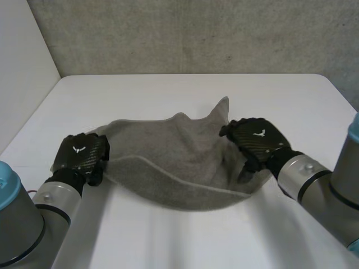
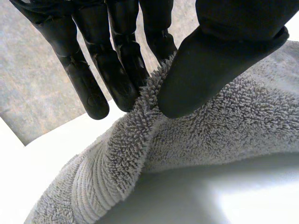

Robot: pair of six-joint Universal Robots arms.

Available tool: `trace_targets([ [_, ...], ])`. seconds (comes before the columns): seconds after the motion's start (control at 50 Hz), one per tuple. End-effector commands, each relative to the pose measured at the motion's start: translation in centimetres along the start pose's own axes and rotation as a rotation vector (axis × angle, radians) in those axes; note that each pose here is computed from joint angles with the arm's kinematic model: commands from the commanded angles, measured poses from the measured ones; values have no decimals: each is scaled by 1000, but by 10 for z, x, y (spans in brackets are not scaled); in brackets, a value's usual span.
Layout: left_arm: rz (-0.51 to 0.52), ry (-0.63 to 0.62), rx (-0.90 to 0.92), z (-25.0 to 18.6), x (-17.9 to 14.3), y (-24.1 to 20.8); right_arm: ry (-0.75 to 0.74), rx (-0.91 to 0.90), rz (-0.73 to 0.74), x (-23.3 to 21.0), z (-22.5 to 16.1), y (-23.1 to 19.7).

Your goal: Fold the towel.

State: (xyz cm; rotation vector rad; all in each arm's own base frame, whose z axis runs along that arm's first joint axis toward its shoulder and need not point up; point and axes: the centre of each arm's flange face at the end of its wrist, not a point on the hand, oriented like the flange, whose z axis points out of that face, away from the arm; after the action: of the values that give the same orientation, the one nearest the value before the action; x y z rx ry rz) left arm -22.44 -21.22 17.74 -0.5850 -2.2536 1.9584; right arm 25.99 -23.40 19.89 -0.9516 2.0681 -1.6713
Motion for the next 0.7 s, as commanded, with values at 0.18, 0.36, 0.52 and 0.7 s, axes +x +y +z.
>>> trace_targets([
  [0.18, -83, -21, 102, -2, -6, -28, -70, -224, 218, -4, -2, 47],
  [0.36, -133, -23, 126, -6, -8, -36, -96, -253, 227, -12, 0, 58],
  [0.52, -135, -20, 139, -7, -8, -39, -76, -212, 296, -8, 17, 65],
  [0.7, -139, -25, 165, -10, -10, -46, -92, -226, 297, -15, 31, 76],
])
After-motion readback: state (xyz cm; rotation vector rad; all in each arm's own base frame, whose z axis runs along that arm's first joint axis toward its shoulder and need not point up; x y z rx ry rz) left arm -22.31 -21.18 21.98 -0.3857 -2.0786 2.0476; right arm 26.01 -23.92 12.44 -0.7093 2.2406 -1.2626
